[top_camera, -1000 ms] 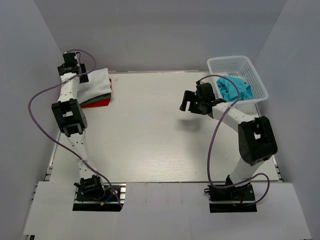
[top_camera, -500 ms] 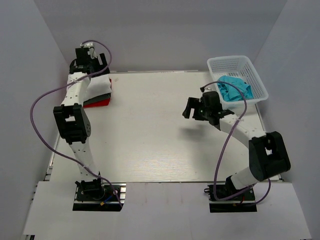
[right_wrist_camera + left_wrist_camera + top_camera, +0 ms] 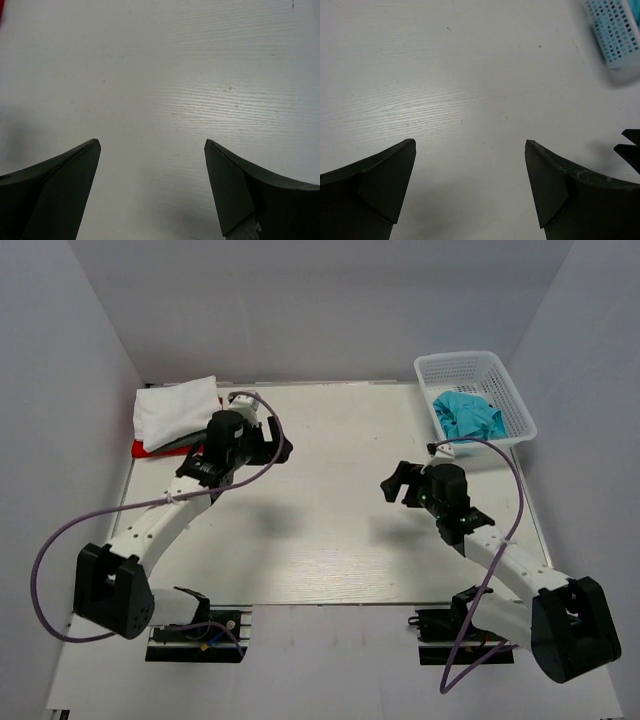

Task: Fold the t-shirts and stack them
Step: Put the neatly folded tshirt into the corner of the board with the left arm

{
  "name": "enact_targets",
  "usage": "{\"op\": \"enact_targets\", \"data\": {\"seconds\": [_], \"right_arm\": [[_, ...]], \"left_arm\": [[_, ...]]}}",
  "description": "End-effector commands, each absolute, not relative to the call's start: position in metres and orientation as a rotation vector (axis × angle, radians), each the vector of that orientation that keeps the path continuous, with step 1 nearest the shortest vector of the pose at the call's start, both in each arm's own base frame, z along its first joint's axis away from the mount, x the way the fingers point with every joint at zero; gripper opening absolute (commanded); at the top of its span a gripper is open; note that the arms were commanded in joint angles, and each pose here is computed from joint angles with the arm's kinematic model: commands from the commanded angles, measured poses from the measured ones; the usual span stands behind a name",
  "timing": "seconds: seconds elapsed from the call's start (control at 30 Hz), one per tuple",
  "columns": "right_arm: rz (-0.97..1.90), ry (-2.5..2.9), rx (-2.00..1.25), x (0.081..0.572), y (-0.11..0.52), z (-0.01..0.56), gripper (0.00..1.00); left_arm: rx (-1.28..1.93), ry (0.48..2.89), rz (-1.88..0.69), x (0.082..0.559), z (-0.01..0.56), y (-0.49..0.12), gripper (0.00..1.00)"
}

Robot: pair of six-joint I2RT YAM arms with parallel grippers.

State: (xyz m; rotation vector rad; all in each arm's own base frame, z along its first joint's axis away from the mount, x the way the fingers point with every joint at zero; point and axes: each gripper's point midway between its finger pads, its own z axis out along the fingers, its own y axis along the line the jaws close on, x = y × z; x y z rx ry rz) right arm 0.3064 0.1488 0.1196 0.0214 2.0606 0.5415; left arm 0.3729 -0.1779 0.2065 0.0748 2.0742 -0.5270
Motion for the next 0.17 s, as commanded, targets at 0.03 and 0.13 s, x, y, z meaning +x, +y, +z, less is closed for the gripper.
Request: {"op": "enact_targets", "data": {"seconds": [0.03,0.13], "right_arm": [[0.558,1.991,0.058,0.314,0.149,0.132,0.9],[0.612,1.945,0.024,0.314,0.157,0.143,0.9]], "left_arm": [[-0.035,2.061,-0.413,0.367,0.202,-0.16,1.0],[-0.064,2.064,-0.351,0.363,0.203,-0.15,1.0]]}}
